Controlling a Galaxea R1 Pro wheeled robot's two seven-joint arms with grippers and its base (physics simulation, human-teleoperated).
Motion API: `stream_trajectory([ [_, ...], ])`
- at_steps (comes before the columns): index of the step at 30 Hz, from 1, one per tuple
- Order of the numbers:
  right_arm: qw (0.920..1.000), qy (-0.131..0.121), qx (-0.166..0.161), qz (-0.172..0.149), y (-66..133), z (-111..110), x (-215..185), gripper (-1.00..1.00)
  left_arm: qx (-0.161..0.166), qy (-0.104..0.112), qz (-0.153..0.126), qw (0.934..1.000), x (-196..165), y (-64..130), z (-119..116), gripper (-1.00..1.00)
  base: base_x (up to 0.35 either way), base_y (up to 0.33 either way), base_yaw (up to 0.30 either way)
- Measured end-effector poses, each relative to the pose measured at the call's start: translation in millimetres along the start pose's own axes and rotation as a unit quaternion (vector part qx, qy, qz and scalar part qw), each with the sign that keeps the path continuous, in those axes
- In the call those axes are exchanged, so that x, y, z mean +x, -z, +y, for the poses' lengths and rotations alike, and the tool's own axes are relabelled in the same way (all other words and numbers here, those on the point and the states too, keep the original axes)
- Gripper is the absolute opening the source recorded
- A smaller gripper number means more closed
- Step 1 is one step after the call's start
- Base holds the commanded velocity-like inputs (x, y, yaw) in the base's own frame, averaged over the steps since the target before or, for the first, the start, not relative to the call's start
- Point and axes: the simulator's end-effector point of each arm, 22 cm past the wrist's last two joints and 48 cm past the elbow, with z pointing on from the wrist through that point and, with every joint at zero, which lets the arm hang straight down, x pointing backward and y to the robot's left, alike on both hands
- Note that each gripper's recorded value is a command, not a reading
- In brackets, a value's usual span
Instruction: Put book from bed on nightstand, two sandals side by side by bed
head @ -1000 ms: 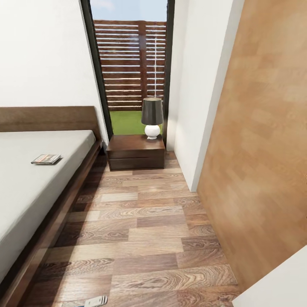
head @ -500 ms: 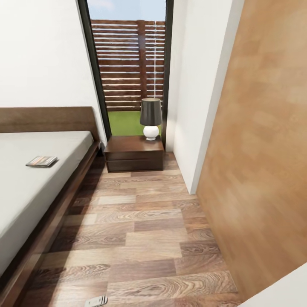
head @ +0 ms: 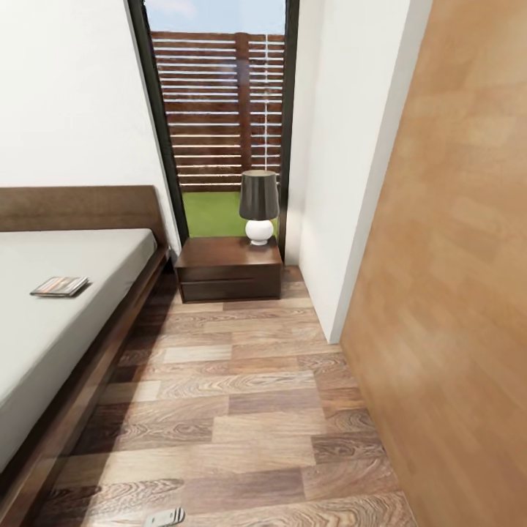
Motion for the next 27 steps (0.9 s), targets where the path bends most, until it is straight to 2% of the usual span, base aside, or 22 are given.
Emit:
stream_trajectory([
  [7, 1.0, 0.001, 0.0, 0.0, 0.0, 0.3, -0.2, 1.0, 0.0, -0.001, 0.0, 1.0, -0.2, 0.0, -0.3, 1.0, 0.134, -0.078, 0.0],
  [17, 1.0, 0.002, -0.001, 0.001, 0.0, 0.6, 0.1, 1.0, 0.0, 0.0, -0.001, 1.0, -0.4, 0.1, -0.3, 1.0, 0.258, -0.072, 0.0],
  [27, 1.0, 0.003, -0.001, 0.001, -0.1, 0.8, 0.7, 1.0, 0.0, 0.001, 0.0, 1.0, -0.3, 0.1, 0.2, 1.0, 0.101, -0.004, 0.0],
])
